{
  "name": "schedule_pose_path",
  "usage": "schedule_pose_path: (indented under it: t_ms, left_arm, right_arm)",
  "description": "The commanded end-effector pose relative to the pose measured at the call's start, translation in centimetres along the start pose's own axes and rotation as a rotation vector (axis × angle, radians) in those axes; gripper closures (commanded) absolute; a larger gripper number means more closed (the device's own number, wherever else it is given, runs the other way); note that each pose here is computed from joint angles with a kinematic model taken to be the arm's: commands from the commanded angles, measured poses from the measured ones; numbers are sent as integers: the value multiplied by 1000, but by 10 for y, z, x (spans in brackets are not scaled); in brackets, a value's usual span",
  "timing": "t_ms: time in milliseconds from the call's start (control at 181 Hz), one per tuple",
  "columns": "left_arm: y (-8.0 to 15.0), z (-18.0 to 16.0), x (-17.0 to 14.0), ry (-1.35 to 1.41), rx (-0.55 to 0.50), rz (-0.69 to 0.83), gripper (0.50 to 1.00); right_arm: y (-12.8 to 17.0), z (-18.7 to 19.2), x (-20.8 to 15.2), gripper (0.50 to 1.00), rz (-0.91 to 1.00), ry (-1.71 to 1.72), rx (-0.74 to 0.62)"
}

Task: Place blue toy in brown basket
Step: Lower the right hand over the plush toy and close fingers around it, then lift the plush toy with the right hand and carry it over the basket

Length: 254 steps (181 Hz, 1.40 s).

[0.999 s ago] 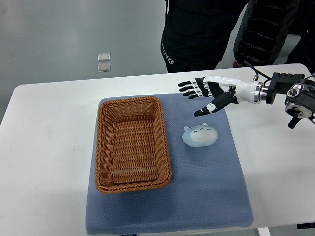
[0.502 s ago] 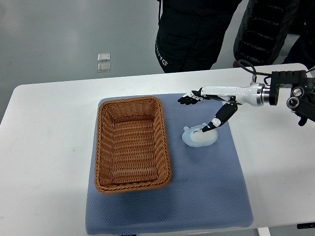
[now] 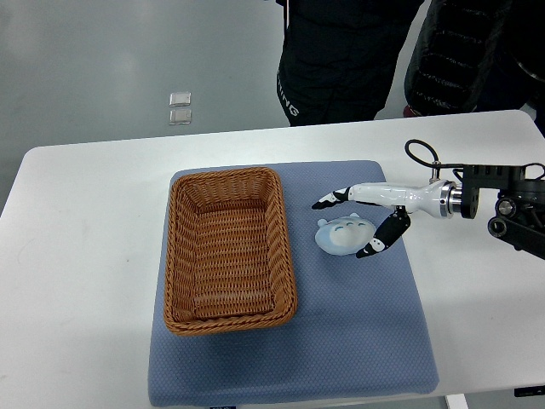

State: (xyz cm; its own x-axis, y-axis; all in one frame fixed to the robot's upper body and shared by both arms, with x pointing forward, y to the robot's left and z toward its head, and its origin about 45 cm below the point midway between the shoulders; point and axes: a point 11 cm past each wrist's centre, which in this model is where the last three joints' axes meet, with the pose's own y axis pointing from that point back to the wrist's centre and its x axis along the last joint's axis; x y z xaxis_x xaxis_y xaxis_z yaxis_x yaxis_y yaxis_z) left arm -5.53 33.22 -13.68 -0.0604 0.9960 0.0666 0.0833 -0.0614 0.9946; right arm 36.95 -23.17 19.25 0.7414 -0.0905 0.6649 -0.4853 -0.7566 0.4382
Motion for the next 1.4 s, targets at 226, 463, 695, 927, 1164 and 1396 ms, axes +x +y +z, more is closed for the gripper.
schedule_pose_path:
  t_ms: [226,463,695,927,1164,1396]
  left_arm:
    - [0,0,0,0,0,1,500]
    - [0,0,0,0,0,-1,500]
    - [0,0,0,0,0,1,500]
    - [0,0,0,0,0,-1,500]
    - [0,0,0,0,0,-1,500]
    - [0,0,0,0,0,1,500]
  right_arm:
    - [-12,8,-15,589,46,-15,-18]
    - [-14,14,-16,591,70,-16,-34]
    - [-13,19,-20,644,67,-25,-55]
    - [-15,16,-21,807,75,-25,-46]
    - [-15,16,-20,959,86,-28,-40]
    - [-9,11,-3,1000,129,-46,-11]
